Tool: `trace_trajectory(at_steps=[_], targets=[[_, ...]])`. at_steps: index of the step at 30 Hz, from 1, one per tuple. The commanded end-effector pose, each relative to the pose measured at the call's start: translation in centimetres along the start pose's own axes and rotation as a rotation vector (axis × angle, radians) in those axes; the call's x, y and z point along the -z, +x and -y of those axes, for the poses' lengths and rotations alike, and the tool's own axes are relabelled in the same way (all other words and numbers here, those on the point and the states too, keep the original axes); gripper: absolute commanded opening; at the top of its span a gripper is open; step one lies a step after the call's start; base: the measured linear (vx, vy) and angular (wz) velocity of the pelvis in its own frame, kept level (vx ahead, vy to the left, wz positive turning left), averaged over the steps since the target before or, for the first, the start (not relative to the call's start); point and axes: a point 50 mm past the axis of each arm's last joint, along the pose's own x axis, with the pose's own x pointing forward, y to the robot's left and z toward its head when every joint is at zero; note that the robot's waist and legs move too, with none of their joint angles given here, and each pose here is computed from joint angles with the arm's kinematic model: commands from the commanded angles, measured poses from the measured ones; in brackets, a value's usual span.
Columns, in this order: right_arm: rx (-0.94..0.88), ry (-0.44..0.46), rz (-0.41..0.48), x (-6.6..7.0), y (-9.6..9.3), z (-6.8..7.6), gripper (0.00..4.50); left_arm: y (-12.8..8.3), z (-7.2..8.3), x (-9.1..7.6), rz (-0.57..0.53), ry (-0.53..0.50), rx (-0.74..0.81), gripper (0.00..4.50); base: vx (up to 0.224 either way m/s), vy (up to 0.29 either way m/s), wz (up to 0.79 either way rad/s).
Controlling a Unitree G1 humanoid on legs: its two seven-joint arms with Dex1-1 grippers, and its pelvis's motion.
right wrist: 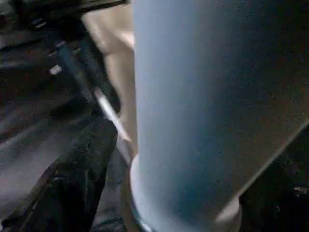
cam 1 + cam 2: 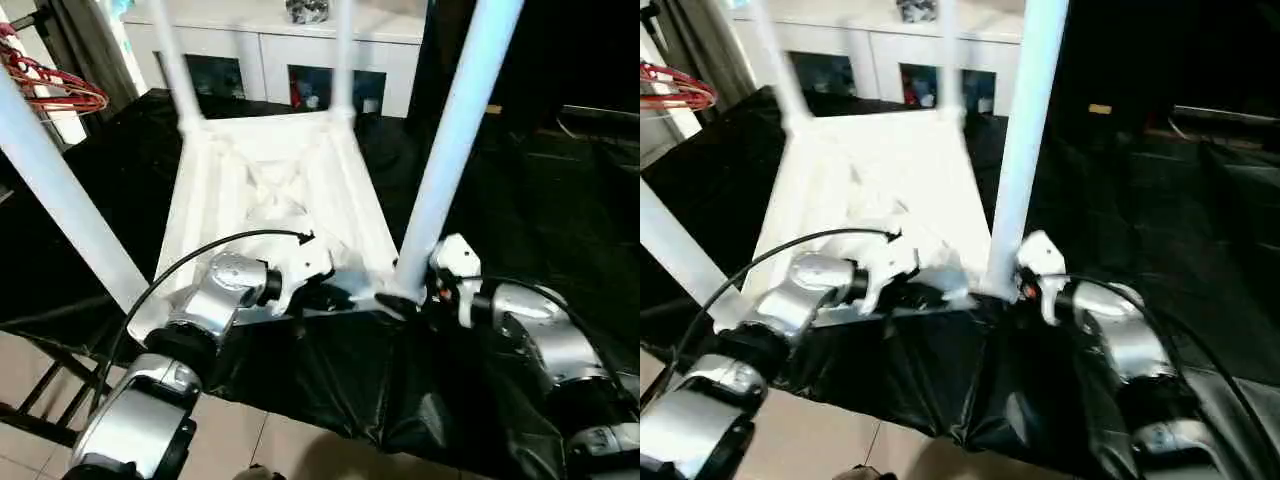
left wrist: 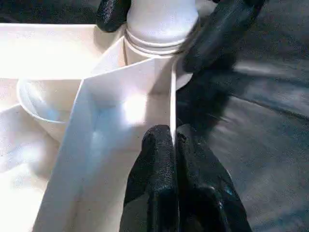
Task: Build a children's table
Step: Rotate leg to tighten
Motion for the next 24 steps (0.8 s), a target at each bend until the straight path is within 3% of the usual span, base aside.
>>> trace_trajectory(at_steps=[1,2,5,12,24], targets=[[-0.145,0.017,-0.014,0.39,1.19,-1.73,3.75,0.39,-0.06,-1.61,0.064,0.056,0.015,0.00,0.000,0.000,0.00],[-0.160,0.021,-0.021,0.46,1.11,-1.86,3.42,0.33,-0.05,-1.59,0.064,0.057,0.019,0.00,0.000,0.000,0.00],[-0.196,0.027,-0.041,0.63,0.97,-2.14,3.36,0.21,-0.01,-1.58,0.064,0.058,0.029,0.00,0.000,0.000,0.00],[-0.218,0.031,-0.044,0.51,0.73,-2.29,2.71,-0.06,0.04,-1.55,0.062,0.062,0.046,0.00,0.000,0.000,0.00],[-0.229,0.022,-0.057,0.62,0.65,-2.46,2.59,-0.15,0.13,-1.26,0.063,0.055,0.036,0.00,0.000,0.000,0.00]])
